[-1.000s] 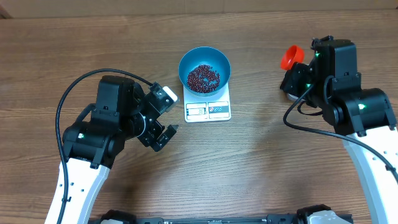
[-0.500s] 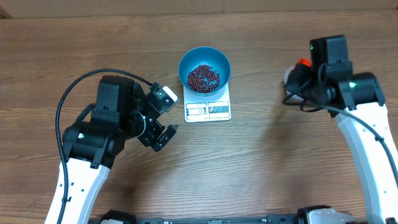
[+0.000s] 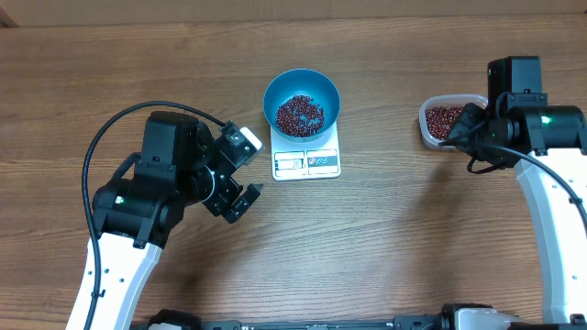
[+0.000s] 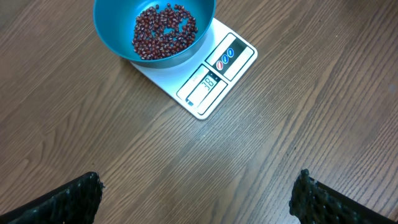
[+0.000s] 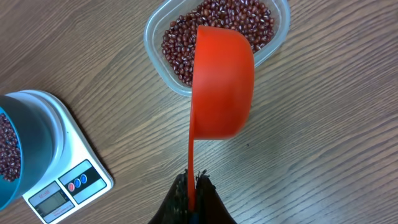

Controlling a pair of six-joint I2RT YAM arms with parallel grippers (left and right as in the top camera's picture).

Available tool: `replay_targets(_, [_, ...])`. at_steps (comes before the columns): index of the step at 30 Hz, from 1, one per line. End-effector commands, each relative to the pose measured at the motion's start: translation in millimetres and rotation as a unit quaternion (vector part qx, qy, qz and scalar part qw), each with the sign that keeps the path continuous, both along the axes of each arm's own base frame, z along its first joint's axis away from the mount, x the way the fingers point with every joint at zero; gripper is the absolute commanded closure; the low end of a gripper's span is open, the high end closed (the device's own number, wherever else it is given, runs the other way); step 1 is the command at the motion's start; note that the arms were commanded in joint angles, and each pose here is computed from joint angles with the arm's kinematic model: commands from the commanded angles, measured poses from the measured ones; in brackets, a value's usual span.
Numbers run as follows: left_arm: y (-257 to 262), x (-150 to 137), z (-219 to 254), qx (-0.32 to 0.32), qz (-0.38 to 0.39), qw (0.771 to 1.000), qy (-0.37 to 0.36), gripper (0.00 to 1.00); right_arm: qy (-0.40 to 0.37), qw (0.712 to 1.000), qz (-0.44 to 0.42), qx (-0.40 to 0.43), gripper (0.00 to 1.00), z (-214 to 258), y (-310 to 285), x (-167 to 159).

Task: Scoop item into bowl and weigh 150g on scale
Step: 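Position the red scoop over the bean tub with the right gripper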

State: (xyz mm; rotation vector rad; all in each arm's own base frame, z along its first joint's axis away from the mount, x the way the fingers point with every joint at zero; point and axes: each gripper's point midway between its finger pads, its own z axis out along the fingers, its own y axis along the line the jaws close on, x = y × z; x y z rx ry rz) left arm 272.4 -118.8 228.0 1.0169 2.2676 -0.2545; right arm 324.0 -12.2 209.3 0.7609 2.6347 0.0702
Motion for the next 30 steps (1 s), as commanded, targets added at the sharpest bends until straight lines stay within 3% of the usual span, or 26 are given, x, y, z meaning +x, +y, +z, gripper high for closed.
replay_targets(1, [0.9,4.7,8.7,-0.004,0.008,1.0,-0.01,0.0,-0.012,1.0,0.017,-0.014,0.96,9.2,-3.7,3.4])
replay_targets(15, [0.9,4.7,8.7,-0.004,0.008,1.0,-0.01,0.0,0.036,0.996,0.012,-0.076,0.96,0.4,-24.9,-12.9])
replay_targets(30, [0.9,4.7,8.7,-0.004,0.008,1.0,-0.01,0.0,0.105,0.991,0.012,-0.077,0.96,-31.4,-38.8,-12.8])
